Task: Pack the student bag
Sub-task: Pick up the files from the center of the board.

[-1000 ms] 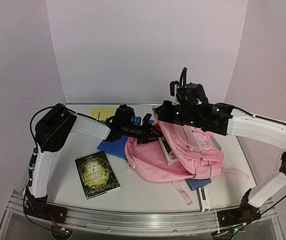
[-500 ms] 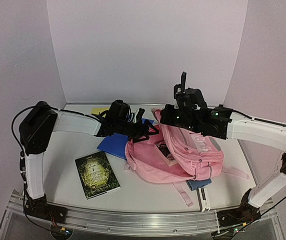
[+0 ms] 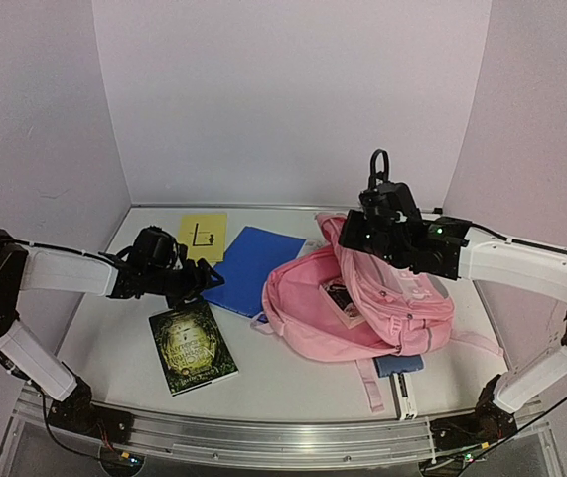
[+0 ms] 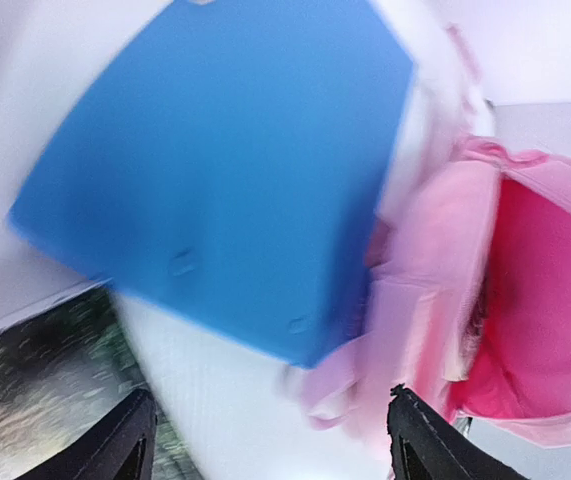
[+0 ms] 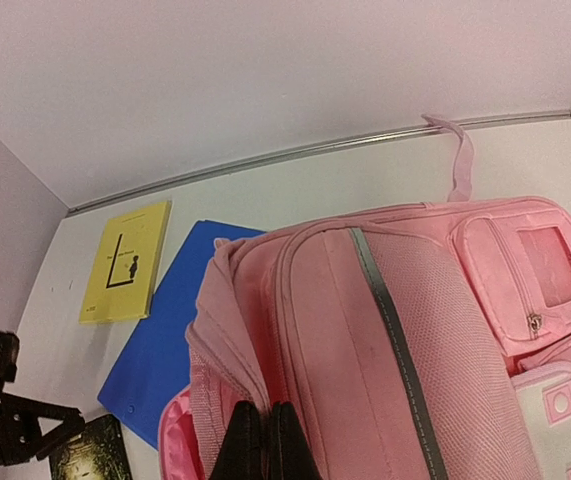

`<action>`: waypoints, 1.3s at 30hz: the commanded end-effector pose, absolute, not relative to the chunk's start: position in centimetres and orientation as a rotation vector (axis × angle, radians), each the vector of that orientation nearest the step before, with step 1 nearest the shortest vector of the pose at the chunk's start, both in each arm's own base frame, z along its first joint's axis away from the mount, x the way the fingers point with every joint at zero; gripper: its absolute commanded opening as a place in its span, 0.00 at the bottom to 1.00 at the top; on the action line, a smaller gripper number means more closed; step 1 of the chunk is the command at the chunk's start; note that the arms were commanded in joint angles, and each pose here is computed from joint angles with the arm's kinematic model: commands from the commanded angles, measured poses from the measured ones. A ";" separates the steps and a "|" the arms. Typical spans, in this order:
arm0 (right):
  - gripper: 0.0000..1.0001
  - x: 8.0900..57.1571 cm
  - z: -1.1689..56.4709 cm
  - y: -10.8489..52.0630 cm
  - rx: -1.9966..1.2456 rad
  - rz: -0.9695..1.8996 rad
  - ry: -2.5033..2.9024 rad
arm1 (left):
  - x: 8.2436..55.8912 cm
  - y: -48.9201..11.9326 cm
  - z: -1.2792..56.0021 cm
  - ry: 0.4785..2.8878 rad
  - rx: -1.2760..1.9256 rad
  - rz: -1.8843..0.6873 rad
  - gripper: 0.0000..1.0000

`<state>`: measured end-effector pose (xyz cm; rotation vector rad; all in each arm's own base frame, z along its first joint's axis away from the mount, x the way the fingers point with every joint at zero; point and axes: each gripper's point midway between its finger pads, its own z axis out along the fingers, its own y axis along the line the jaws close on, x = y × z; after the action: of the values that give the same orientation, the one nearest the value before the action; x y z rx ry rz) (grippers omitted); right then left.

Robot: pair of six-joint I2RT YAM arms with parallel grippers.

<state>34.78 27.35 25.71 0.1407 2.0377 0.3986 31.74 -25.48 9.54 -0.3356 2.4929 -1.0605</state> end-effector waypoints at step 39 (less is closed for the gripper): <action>0.00 35.8 26.3 23.0 0.296 0.293 1.972 | 35.8 -26.1 4.9 2.283 -0.798 -1.221 0.44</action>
<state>35.61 24.86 24.44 0.2290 2.0431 0.3206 34.13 -26.01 3.07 -0.8140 2.3816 -1.2006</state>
